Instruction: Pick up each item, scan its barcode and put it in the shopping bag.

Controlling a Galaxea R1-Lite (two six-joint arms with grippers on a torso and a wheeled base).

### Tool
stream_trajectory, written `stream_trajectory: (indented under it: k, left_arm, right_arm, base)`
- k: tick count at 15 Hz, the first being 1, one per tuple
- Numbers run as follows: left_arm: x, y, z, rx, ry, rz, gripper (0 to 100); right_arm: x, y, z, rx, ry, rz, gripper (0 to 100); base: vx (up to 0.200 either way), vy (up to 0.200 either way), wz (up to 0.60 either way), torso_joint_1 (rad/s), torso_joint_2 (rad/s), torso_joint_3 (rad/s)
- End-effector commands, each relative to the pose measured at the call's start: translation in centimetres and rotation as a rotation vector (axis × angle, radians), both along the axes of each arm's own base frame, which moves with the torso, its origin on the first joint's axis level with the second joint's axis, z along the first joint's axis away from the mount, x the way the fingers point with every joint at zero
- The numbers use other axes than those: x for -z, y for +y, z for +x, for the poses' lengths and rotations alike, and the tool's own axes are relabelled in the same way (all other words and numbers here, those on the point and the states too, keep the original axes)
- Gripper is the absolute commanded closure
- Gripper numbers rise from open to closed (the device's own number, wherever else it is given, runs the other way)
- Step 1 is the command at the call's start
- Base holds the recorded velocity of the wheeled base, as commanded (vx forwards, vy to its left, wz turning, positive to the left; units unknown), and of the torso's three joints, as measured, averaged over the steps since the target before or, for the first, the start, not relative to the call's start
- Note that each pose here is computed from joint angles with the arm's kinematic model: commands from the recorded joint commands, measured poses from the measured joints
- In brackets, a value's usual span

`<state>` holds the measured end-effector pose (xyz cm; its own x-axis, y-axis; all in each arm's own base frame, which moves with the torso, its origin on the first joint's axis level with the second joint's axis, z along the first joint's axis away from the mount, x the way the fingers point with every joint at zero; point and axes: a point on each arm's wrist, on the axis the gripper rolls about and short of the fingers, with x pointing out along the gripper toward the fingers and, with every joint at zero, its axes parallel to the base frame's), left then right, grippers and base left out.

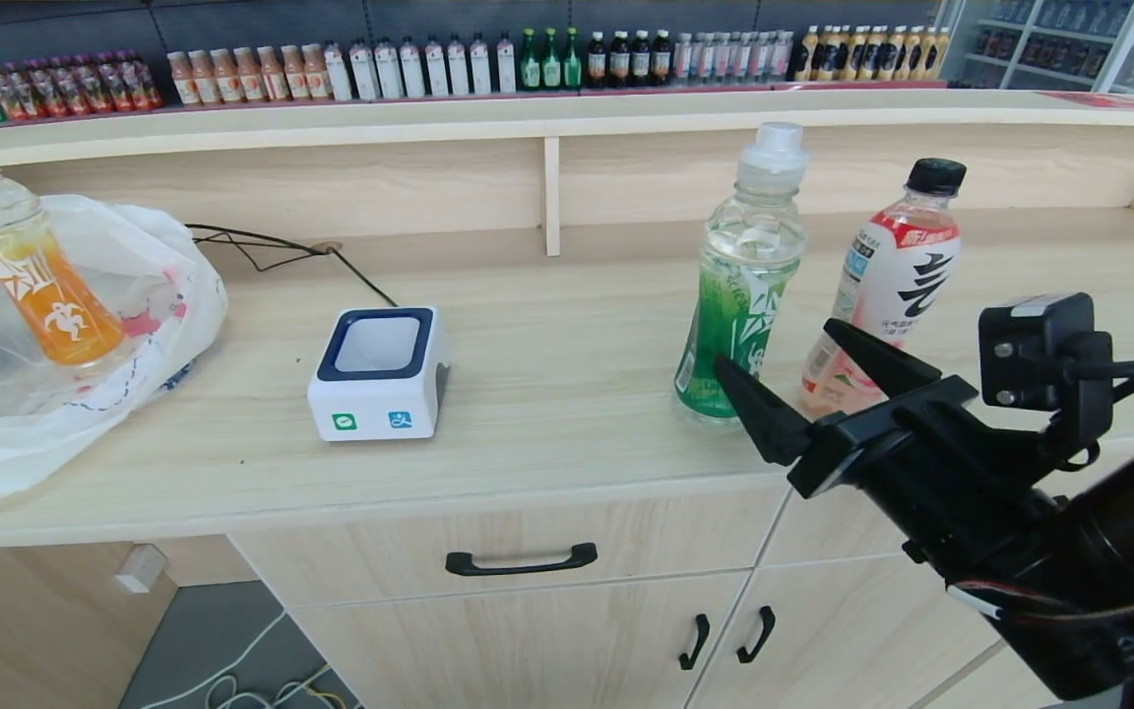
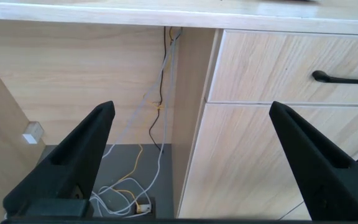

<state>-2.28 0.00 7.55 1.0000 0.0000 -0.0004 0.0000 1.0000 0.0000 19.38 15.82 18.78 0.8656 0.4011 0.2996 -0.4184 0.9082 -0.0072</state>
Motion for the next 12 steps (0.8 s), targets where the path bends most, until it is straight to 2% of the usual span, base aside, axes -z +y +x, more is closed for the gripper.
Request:
stream_trajectory:
  k: [1, 8, 12]
  left_arm:
    - [0.0, 0.0, 0.0, 0.000, 0.000, 0.002, 0]
    - [0.0, 0.0, 0.0, 0.000, 0.000, 0.003, 0]
    - [0.0, 0.0, 0.0, 0.002, 0.000, 0.005, 0]
  right_arm:
    - [0.1, 0.6, 0.8, 0.035, 0.005, 0.012, 0]
    - [0.3, 1.1, 2.2, 0.057, 0.009, 0.012, 0]
    - [0.4, 0.4, 3.5, 0.105, 0.007, 0.016, 0]
  base:
    - [0.000, 0.000, 0.00, 0.000, 0.00, 0.000]
    - [0.000, 0.000, 0.00, 0.000, 0.00, 0.000]
    - [0.000, 0.000, 0.00, 0.000, 0.00, 0.000]
